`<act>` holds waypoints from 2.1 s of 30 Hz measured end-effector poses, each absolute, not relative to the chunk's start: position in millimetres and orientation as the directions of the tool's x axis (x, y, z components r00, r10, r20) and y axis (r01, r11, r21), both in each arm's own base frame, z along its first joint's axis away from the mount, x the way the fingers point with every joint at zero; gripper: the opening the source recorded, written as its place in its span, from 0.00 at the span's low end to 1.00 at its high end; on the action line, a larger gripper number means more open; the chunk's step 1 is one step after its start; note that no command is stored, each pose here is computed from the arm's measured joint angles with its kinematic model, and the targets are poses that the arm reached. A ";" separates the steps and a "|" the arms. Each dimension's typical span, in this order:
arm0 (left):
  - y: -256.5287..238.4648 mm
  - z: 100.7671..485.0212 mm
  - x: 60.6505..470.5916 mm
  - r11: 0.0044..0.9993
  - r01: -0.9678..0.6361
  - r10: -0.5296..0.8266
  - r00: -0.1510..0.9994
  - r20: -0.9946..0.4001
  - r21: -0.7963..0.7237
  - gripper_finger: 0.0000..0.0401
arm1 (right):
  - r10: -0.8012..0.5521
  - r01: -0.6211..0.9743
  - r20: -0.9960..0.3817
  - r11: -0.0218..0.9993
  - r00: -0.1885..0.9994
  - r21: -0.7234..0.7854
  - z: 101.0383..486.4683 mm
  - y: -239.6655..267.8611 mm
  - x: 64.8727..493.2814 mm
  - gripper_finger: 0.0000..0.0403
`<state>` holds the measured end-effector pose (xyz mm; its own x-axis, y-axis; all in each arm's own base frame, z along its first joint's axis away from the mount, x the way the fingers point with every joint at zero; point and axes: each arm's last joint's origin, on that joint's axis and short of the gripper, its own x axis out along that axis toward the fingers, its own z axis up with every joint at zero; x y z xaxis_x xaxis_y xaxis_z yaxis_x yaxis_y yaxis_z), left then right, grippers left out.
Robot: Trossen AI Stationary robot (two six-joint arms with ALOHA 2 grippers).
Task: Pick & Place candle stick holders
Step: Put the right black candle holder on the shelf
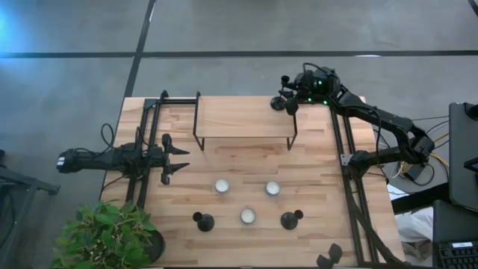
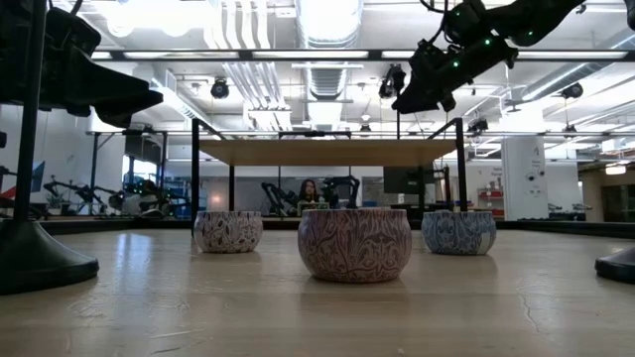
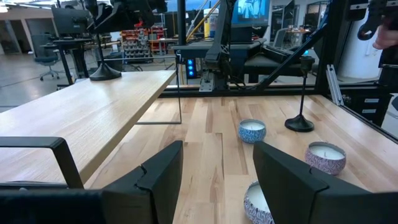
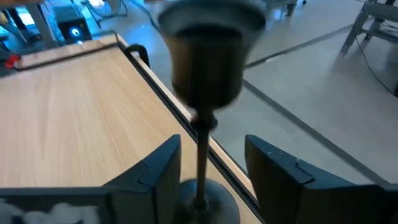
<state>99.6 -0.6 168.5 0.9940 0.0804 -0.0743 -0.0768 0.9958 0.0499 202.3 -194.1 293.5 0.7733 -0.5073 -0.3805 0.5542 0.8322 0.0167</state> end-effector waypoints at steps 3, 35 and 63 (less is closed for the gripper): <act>-0.6 168.5 99.6 0.996 -0.077 0.080 0.994 -0.074 0.050 0.50 | -0.506 0.561 -0.409 0.828 0.759 0.016 291.4 -193.2 200.4 0.50; -0.5 168.5 99.6 0.996 -0.077 0.081 0.994 -0.074 0.050 0.50 | -0.261 0.276 -0.097 0.854 0.961 0.440 367.3 -16.7 38.8 0.50; -0.5 168.5 99.6 0.996 -0.077 0.081 0.994 -0.074 0.050 0.50 | 0.324 -0.336 0.099 0.927 0.941 0.167 421.6 -3.7 202.6 0.46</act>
<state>99.6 -0.5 168.5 0.9940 0.0805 -0.0742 -0.0769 0.9958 0.0499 202.6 -3.7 421.6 0.9410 0.3235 0.0991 -0.3363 0.9268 0.1673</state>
